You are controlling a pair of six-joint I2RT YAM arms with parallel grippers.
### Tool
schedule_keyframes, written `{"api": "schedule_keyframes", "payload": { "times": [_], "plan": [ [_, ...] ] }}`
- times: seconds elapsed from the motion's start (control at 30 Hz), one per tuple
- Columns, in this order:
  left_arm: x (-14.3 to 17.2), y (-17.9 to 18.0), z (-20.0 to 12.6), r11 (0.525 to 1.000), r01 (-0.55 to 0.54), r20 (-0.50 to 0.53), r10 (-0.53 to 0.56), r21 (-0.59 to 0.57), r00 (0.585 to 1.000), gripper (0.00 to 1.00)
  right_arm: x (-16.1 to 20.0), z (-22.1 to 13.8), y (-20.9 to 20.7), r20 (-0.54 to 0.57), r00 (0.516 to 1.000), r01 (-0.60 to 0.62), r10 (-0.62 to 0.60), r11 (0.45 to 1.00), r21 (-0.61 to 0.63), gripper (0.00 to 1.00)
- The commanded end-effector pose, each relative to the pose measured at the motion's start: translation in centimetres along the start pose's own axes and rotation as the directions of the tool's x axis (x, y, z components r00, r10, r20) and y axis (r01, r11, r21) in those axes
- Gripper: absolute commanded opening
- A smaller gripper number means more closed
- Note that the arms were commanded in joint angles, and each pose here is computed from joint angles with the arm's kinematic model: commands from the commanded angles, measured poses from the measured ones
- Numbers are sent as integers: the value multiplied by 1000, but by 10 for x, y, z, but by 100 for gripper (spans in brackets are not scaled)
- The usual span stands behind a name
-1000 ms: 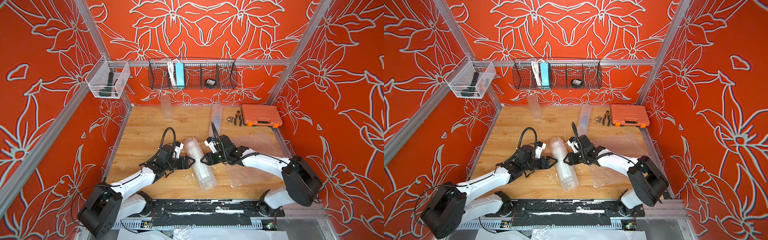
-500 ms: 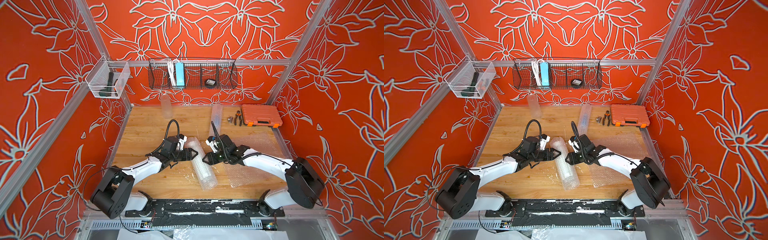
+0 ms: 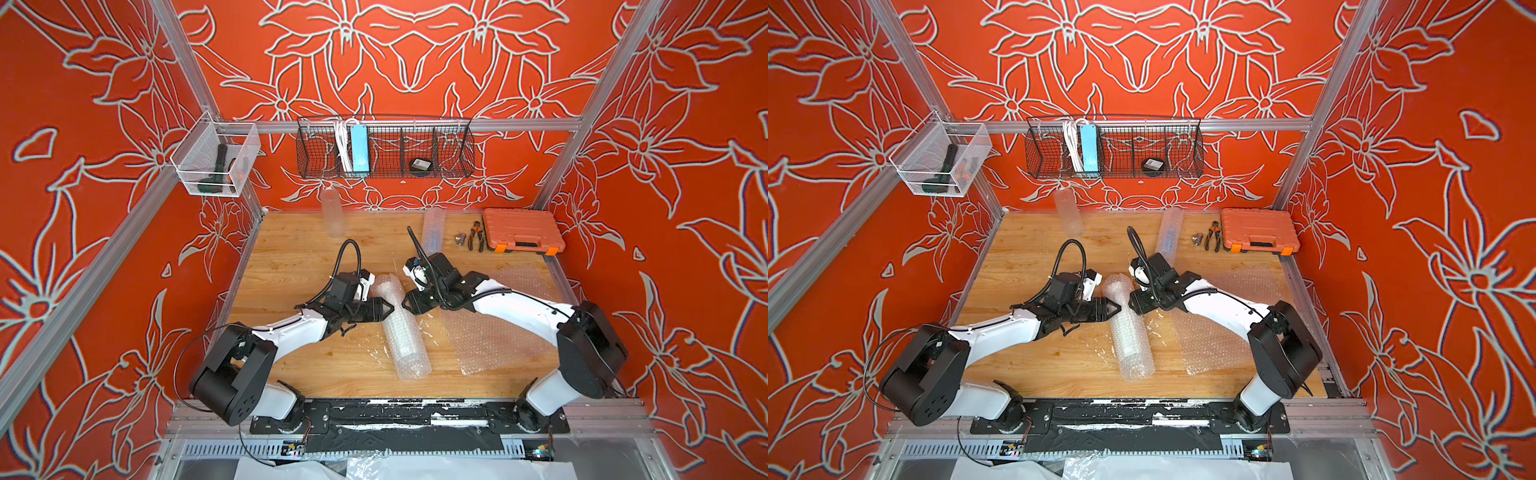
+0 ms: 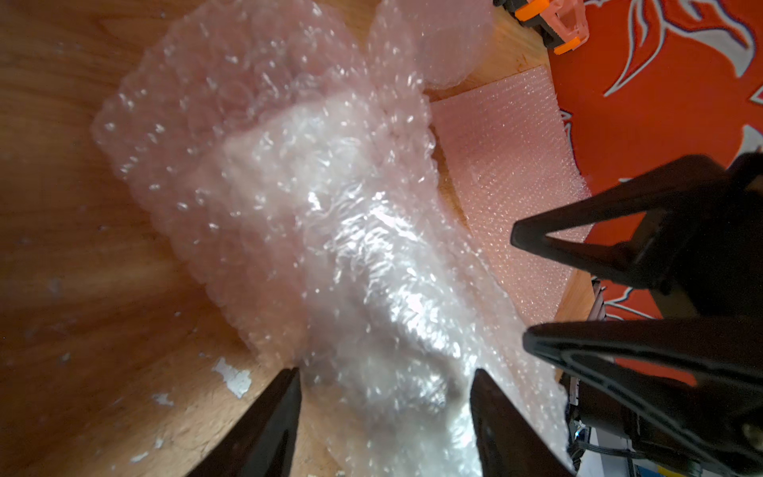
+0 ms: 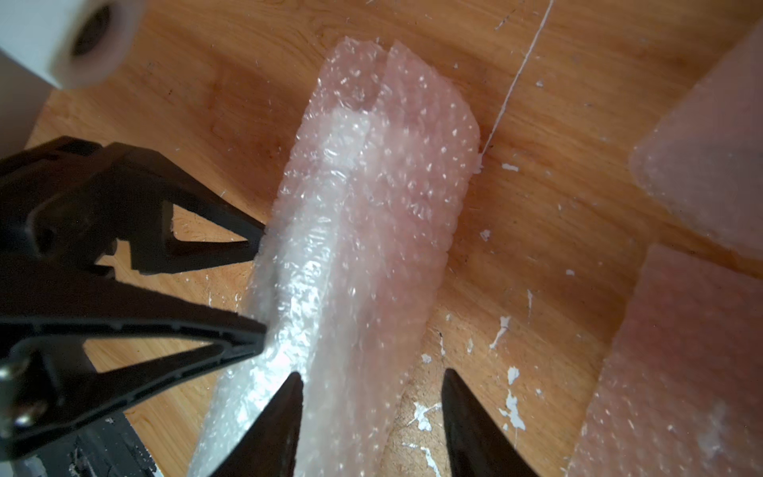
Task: Unwrap the vase from the bubble wrap
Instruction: Move the bubble wrap to the center of the board, then unwrap the bubble wrap at the center of the board.
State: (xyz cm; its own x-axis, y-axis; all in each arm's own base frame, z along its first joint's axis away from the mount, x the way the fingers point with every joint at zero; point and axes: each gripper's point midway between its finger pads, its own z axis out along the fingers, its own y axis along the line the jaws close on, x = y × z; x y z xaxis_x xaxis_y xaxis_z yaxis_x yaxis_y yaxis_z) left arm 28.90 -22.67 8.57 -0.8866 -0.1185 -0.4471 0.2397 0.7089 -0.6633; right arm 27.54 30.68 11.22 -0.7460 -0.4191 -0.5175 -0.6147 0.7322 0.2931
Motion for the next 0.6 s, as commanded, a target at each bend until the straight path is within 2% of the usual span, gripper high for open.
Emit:
{"api": "schedule_keyframes", "payload": {
  "times": [0.0,0.27,0.57],
  "plan": [
    [-2,3,2,999,-29,-7,29,-24,1000,64,-4,3,6,-30,997,76,-76,997,-14,54],
    [-3,10,7,998,-37,-18,36,-55,999,64,-17,14,4,-54,991,122,-122,993,2,54],
    [-5,14,7,995,-46,-20,44,-83,999,64,-22,23,-4,-86,988,136,-132,990,44,44]
  ]
}}
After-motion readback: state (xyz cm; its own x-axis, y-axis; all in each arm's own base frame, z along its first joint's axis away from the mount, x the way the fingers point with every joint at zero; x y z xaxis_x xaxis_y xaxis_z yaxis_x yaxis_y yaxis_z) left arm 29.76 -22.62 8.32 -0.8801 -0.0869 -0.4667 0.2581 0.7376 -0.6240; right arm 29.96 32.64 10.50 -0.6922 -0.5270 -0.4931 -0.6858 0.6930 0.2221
